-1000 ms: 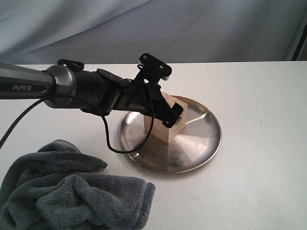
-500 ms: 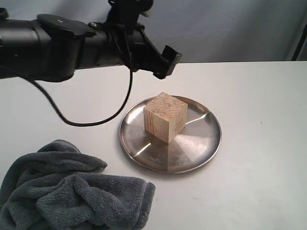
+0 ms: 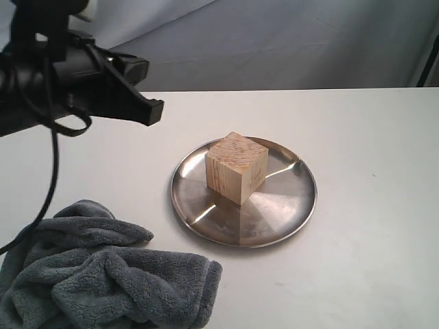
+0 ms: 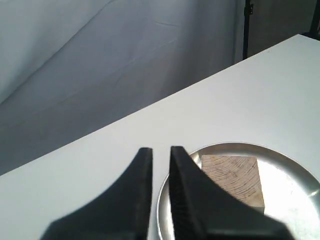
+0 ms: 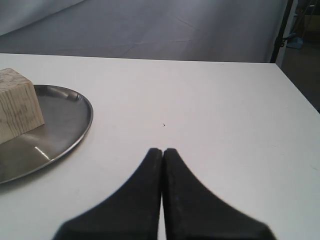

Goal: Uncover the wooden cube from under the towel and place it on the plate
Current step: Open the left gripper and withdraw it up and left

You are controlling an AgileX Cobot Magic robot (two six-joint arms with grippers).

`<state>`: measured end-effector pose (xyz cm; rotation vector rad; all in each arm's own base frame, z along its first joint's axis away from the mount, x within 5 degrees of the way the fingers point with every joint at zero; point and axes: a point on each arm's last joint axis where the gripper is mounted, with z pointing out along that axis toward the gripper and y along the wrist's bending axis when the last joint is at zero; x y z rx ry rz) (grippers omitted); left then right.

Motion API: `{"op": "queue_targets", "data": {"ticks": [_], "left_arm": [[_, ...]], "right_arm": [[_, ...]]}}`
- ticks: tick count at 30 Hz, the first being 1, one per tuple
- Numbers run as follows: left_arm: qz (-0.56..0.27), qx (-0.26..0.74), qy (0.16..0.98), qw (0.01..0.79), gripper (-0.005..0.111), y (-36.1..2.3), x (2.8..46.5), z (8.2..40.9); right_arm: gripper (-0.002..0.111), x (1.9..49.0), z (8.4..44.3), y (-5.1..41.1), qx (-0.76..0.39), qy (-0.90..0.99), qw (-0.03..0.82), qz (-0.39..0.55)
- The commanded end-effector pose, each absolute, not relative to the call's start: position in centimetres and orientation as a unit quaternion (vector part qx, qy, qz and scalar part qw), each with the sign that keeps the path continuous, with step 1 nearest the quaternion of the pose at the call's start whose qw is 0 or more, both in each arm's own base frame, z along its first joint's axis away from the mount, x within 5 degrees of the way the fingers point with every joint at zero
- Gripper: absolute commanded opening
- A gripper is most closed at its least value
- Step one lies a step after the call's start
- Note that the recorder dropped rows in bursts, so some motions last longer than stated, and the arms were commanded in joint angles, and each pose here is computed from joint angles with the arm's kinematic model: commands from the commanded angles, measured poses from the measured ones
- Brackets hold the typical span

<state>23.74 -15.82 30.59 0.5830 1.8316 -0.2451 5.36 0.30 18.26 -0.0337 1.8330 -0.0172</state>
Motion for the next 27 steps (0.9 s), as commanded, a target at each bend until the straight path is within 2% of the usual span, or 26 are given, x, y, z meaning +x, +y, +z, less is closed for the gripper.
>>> {"op": "queue_targets", "data": {"ticks": [1, 13, 27], "left_arm": [[-0.124, 0.224, 0.778, 0.574, 0.0, -14.2, 21.5, 30.9], [-0.11, 0.173, 0.773, 0.601, 0.0, -9.5, 16.5, 29.6], [-0.139, 0.128, 0.734, 0.652, 0.0, -7.1, 13.5, 31.6]], "right_arm": [[0.0, 5.4, 18.3, 0.3, -0.013, 0.79, 0.613, -0.007], [0.0, 5.4, 18.3, 0.3, -0.013, 0.79, 0.613, -0.007], [0.0, 5.4, 18.3, 0.3, -0.013, 0.79, 0.613, -0.007]]}}
